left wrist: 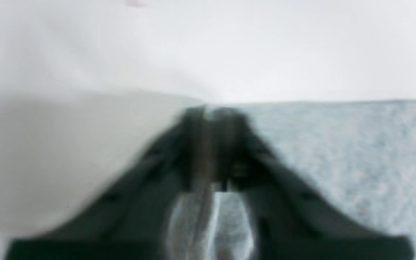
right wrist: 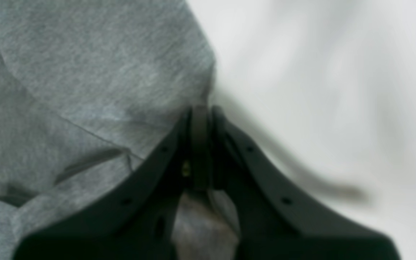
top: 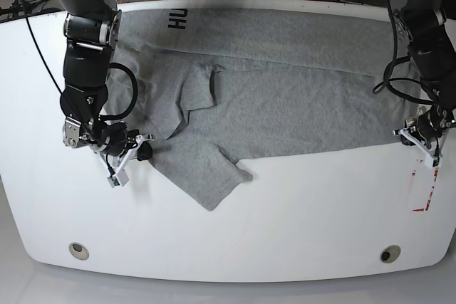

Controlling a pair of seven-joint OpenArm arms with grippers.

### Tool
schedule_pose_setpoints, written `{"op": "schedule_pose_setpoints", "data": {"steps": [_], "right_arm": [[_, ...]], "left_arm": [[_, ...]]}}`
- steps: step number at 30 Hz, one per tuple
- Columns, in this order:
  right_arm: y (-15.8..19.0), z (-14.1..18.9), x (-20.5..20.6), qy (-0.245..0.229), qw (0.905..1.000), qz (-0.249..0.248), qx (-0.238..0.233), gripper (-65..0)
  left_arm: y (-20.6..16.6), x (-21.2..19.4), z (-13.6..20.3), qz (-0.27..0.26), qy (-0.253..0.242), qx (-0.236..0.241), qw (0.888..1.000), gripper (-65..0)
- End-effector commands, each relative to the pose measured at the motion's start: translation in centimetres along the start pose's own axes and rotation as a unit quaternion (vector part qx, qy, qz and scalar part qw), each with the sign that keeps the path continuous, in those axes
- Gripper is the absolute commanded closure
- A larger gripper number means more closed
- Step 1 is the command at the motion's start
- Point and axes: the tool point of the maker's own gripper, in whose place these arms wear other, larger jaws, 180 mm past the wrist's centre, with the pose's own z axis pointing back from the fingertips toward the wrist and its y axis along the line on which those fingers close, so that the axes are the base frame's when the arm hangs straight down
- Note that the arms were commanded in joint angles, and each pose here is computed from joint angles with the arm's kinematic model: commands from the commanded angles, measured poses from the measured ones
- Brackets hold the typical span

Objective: Fold the T-shirt properly
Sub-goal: 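Move both grippers to the hem corners and grasp them, then lift the hem with both grippers and fold it onto the shoulders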

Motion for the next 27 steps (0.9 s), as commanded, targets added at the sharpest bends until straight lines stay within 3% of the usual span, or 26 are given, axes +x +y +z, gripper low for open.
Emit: {"op": "schedule_pose_setpoints", "data": {"steps": [1, 8, 15, 21, 27], "right_arm": [[-0.3, 1.5, 4.4, -0.049, 0.9983, 0.031, -0.009, 0.0], [0.1, 3.8, 7.4, -0.067, 0.9941, 0.080, -0.029, 0.0], [0.5, 6.8, 8.9, -0.067, 0.9861, 0.138, -0.063, 0.0], [1.7, 9.4, 8.7, -0.063, 0.9752, 0.190, -0.094, 0.0], [1.8, 12.6, 7.0, -0.060, 0.9673, 0.207, -0.134, 0.0]], "left_arm": [[0.3, 1.8, 0.5, -0.005, -0.017, 0.004, 1.000, 0.0], [-1.3, 6.5, 2.6, -0.050, -0.079, 0.012, 0.996, 0.0], [-3.4, 8.8, 4.9, -0.115, -0.090, 0.008, 0.989, 0.0], [-3.7, 8.0, 6.9, -0.172, -0.076, 0.022, 0.982, 0.0], [-2.8, 6.0, 9.0, -0.200, -0.076, 0.044, 0.976, 0.0]]}}
